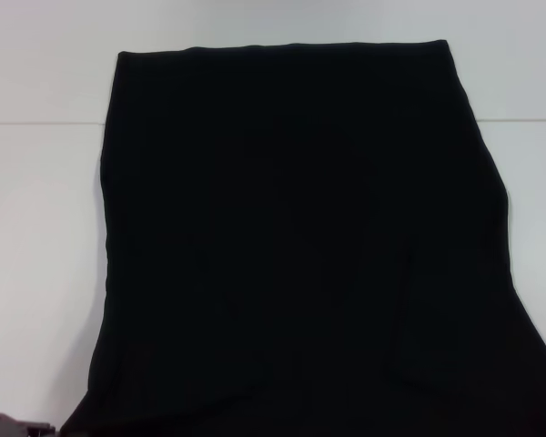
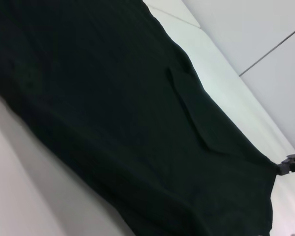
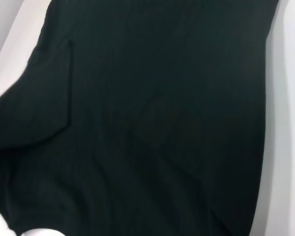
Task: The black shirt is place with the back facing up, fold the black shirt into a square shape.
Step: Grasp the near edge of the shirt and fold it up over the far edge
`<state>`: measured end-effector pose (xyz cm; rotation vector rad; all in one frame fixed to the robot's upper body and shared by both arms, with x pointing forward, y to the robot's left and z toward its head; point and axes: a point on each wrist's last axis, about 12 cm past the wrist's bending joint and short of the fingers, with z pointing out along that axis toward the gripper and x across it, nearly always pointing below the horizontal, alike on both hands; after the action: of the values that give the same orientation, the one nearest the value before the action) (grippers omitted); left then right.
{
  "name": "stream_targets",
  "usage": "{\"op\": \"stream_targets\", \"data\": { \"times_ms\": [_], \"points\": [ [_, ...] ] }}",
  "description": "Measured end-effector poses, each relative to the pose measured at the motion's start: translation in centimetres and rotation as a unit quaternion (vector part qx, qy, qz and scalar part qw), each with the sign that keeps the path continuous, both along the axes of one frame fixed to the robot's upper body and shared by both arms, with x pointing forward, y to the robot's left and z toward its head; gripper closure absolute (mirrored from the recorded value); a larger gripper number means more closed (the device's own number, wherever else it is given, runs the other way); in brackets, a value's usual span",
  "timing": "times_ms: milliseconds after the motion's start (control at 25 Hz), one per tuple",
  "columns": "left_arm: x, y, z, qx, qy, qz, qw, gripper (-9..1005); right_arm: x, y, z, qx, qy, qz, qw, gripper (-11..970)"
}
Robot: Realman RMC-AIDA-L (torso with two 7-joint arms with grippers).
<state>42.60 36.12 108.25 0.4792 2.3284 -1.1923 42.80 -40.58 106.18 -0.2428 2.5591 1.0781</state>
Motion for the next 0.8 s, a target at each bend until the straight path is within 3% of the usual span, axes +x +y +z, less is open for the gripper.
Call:
{"op": "stream_targets", "data": {
  "times_ms": [200, 320, 520, 600, 640, 720, 800],
  "points": [
    [-0.4, -0.2, -0.3, -0.007, 0.008, 0.002, 1.000, 976, -0.7, -0.6, 0.5, 0.011, -0.004, -0.005, 1.000, 956],
    [0.6, -0.5, 0.0, -0.012, 0.000, -0.001, 1.000, 975, 0.2, -0.5, 1.0, 0.008, -0.016, -0.004, 1.000, 956],
    [4.6, -1.2, 0.9, -0.025, -0.029, 0.005, 0.999, 975, 3.9, 0.5, 1.9, -0.003, -0.048, 0.002, 0.999, 957],
    [6.7, -1.8, 1.5, -0.033, -0.050, 0.008, 0.998, 975, 5.7, 1.2, 2.4, -0.007, -0.064, 0.004, 0.998, 957],
    [9.1, -2.4, 2.0, -0.039, -0.065, 0.021, 0.997, 975, 6.7, 1.6, 2.6, -0.008, -0.072, 0.006, 0.997, 957],
    [9.9, -2.6, 2.1, -0.041, -0.069, 0.027, 0.996, 975, 8.6, 2.4, 3.1, -0.013, -0.085, 0.009, 0.996, 957],
    [12.7, -3.3, 2.8, -0.043, -0.082, 0.050, 0.994, 975, 10.8, 3.5, 3.8, -0.018, -0.101, 0.012, 0.995, 957]
  ]
}}
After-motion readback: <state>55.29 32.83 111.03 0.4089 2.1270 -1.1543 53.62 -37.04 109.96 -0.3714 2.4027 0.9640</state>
